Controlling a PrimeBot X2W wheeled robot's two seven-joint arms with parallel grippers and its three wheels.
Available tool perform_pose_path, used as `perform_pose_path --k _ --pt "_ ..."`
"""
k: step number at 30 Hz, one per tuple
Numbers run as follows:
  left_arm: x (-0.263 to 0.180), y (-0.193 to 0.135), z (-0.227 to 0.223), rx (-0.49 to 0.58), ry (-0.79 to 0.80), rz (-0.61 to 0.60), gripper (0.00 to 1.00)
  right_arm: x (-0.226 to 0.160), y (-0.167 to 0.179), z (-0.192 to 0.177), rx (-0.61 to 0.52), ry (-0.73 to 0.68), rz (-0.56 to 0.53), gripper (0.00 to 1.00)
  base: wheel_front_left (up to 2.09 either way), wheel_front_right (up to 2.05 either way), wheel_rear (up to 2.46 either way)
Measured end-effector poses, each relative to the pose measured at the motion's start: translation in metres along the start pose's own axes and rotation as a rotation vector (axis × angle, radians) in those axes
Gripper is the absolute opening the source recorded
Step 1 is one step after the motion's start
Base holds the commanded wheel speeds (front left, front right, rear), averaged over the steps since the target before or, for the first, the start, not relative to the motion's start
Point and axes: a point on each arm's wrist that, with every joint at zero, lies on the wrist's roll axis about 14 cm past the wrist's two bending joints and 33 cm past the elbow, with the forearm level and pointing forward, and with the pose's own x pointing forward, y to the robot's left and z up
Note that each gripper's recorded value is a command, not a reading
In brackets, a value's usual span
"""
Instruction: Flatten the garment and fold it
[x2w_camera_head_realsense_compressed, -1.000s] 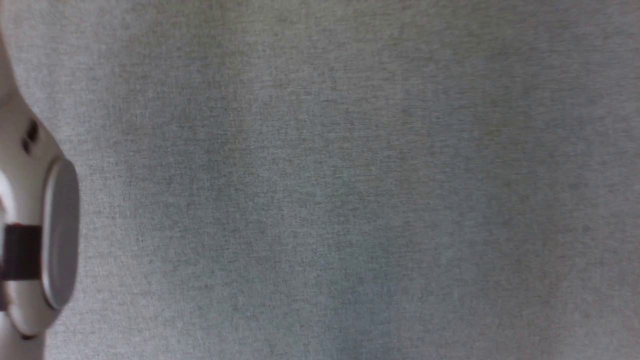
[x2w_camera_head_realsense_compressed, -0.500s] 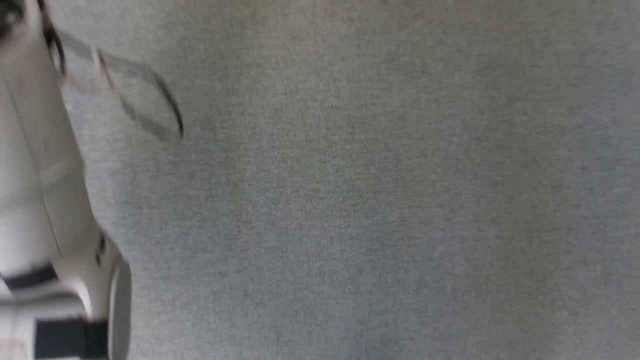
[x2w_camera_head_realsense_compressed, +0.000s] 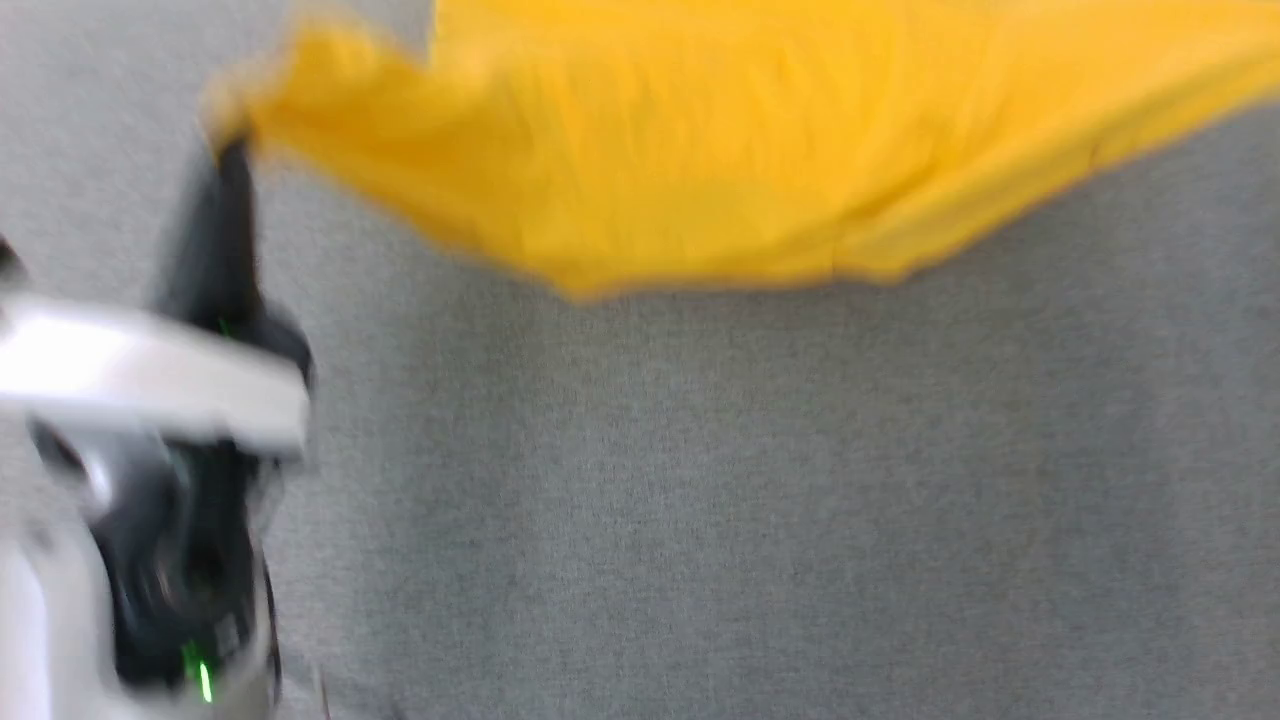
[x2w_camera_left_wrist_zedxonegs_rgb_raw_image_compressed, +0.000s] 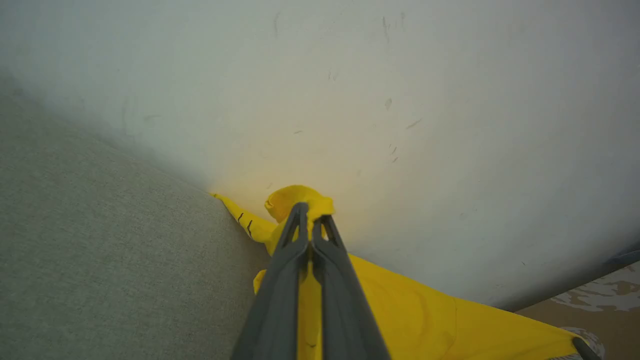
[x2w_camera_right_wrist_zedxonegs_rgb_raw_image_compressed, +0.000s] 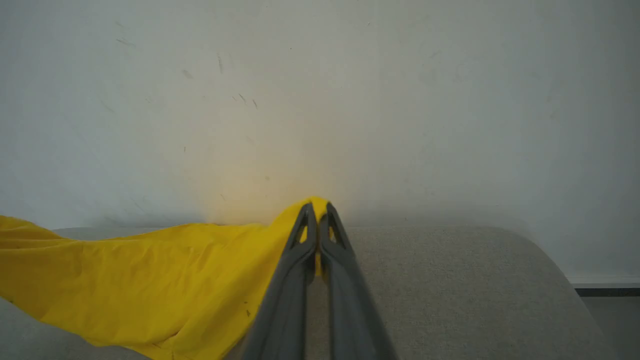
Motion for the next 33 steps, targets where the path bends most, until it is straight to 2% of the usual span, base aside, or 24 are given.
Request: perform_pose_path --k 7,13,20,25,28,33 --pt "-0.088 0.025 -0.034 -0.032 0.142 0.107 0.0 -0.076 -0.004 -0.014 0.105 0.037 -0.098 0.0 0.0 0.0 0.0" --pt "-0.14 0.032 -0.017 -0.059 0.102 0.15 0.0 -0.133 -0.012 -0.007 0.18 -0.012 -0.191 0.0 0.0 0.0 0.0" --pt "-0.192 0.044 -0.012 -0.075 0.089 0.204 0.0 -0.18 -0.018 -0.011 0.224 -0.016 -0.255 0.0 0.0 0.0 0.0" --pt "-0.211 0.052 -0.02 -0.094 0.101 0.237 0.0 -0.196 -0.023 -0.029 0.239 0.041 -0.284 0.0 0.0 0.0 0.0" --pt "-0.209 0.054 -0.04 -0.096 0.159 0.241 0.0 -0.196 -0.026 -0.047 0.246 0.097 -0.3 0.0 0.0 0.0 0.0" --pt "-0.197 0.058 -0.066 -0.074 0.233 0.255 0.0 -0.188 -0.023 -0.082 0.194 0.217 -0.317 0.0 0.0 0.0 0.0"
